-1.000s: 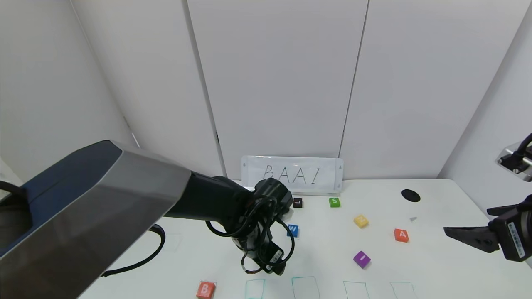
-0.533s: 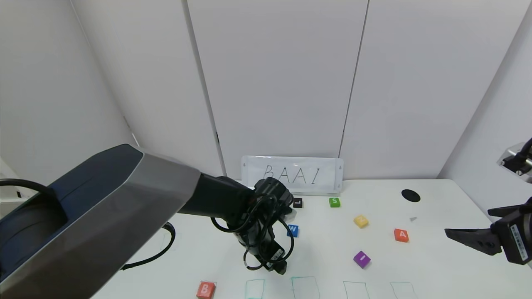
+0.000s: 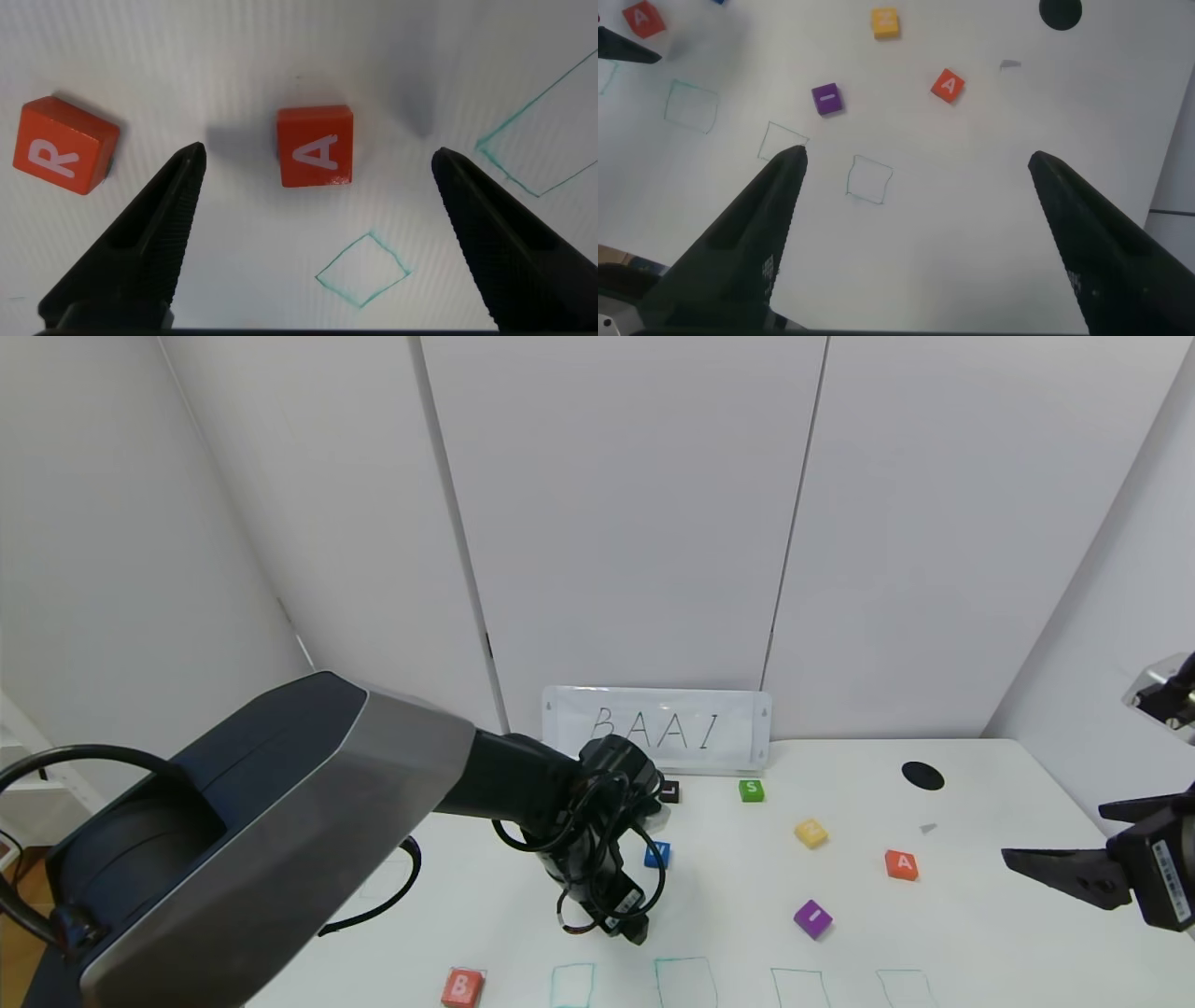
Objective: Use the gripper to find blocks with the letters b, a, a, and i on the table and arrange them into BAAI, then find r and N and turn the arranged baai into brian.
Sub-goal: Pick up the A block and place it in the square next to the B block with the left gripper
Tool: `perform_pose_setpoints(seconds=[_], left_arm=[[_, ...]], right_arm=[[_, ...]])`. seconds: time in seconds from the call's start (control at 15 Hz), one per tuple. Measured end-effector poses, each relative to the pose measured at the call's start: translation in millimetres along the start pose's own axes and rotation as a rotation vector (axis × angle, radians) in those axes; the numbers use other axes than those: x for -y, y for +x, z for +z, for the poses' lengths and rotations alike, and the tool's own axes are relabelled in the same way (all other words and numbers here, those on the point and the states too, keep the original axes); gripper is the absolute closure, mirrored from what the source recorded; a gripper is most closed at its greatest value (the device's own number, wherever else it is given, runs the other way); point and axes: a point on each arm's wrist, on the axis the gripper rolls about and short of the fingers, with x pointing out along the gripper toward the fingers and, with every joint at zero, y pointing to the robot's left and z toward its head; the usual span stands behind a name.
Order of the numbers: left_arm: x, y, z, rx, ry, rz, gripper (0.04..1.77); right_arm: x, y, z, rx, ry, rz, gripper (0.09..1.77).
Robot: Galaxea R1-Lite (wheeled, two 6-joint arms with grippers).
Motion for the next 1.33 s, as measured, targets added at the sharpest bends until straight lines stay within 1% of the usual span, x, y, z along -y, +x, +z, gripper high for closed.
perform_pose_setpoints(seconds=[0.27,0.33,0.47,0.53,0.73,0.8,1.33], left_arm=[[-1.6,4.3,1.8,0.0,-0.001,0.002,0.09],[-1.3,5.5,2.2,0.001,-0.001,0.002,0.22],[-1.2,7.9,2.5,-0.004,-0.001,0.0,0.56],[-1.2,8.9,2.7,-0.004,-0.001,0.0,0.7],[-0.6,11.8,3.1,-0.003,-0.001,0.0,1.02],[-0.4,12.8,3.1,-0.005,-0.001,0.0,1.32],[0.7,13.2,2.2,-0.014,0.002,-0.003,1.31]], right_arm=[[0.4,-0.5,-0.1,0.002,-0.02,-0.001,0.15],[0.4,-0.6,-0.1,0.002,-0.02,0.0,0.15],[0.6,-0.9,0.0,0.004,-0.021,-0.001,0.15],[0.6,-1.0,-0.1,0.003,-0.021,-0.002,0.15],[0.6,-1.8,-0.1,0.007,-0.021,-0.002,0.15],[0.5,-2.1,-0.2,0.007,-0.021,-0.001,0.15],[0.4,-3.5,-0.3,0.012,-0.023,-0.002,0.15]])
